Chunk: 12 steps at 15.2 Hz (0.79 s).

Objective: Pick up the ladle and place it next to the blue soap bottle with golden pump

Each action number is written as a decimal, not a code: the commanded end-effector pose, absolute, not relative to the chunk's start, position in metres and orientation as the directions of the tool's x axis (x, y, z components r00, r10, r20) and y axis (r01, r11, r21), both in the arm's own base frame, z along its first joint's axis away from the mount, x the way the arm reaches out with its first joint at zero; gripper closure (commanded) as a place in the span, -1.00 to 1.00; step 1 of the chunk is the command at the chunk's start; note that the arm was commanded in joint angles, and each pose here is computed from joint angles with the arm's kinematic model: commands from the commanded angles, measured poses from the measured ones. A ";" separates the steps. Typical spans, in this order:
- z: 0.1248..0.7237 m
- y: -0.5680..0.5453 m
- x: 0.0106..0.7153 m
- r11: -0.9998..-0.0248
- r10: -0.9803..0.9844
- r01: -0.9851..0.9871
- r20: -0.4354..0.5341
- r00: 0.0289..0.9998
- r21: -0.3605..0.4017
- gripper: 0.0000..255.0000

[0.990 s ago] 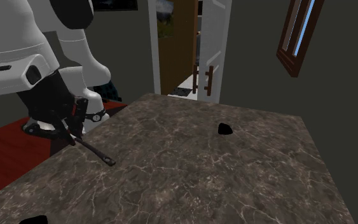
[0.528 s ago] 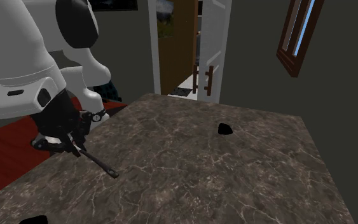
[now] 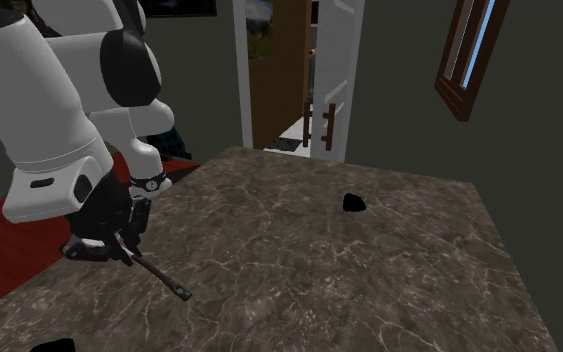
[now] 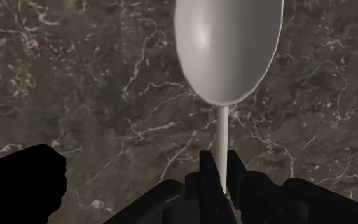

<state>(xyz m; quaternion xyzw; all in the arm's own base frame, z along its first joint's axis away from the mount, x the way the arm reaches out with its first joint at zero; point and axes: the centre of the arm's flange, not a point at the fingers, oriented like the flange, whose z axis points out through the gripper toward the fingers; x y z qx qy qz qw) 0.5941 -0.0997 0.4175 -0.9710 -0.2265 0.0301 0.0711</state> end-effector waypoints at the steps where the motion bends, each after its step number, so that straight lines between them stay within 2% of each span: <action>1: 0.407 -0.099 0.594 -0.887 0.444 0.436 -0.026 0.896 -0.151 1.00; 12: 0.349 -0.099 0.594 -0.887 0.444 0.436 -0.026 0.896 -0.151 1.00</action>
